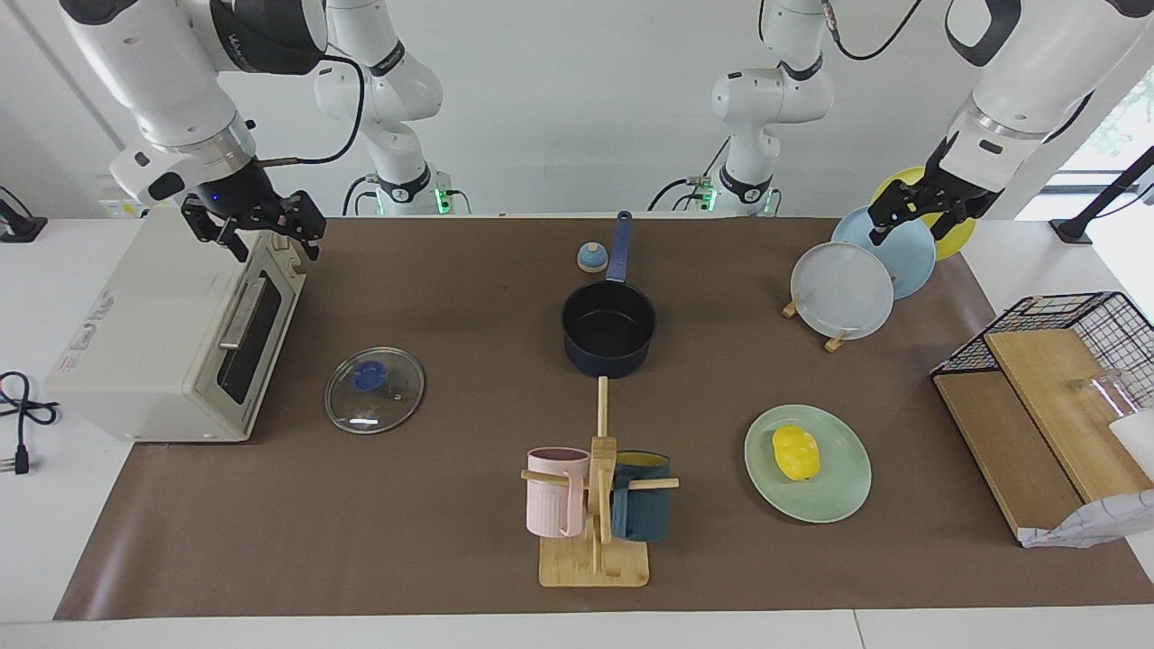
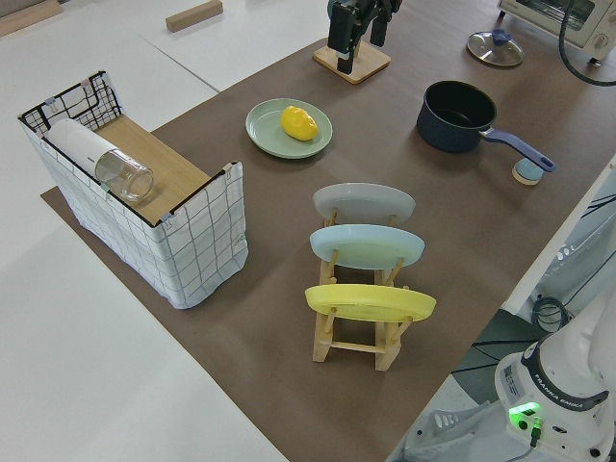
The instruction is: Transfer potato from pot to plate
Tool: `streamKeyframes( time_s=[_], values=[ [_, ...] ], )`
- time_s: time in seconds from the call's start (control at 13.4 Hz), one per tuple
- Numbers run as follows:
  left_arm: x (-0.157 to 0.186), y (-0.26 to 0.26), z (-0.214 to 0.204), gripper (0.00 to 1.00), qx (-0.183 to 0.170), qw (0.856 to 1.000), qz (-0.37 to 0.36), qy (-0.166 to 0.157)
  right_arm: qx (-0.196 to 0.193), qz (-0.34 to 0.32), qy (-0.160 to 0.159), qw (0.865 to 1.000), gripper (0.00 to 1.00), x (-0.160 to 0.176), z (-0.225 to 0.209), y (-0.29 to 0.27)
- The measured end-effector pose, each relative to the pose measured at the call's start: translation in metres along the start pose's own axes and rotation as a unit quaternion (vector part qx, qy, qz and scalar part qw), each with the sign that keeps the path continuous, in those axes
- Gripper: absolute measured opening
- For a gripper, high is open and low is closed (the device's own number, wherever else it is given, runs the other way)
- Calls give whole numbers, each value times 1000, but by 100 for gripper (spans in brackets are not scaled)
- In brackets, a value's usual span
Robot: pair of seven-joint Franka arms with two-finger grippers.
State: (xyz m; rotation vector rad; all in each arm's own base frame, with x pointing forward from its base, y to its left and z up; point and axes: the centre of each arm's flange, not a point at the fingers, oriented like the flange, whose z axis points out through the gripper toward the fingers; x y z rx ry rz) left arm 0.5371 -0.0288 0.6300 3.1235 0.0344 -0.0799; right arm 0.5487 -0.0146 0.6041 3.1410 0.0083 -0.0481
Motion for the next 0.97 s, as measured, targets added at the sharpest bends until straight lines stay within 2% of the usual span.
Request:
streamKeyframes(
  time_s=[0.97],
  values=[
    [1,15,8,100,1,1000,14,-3,0,0,0,1000,100,0,0,0]
  ],
)
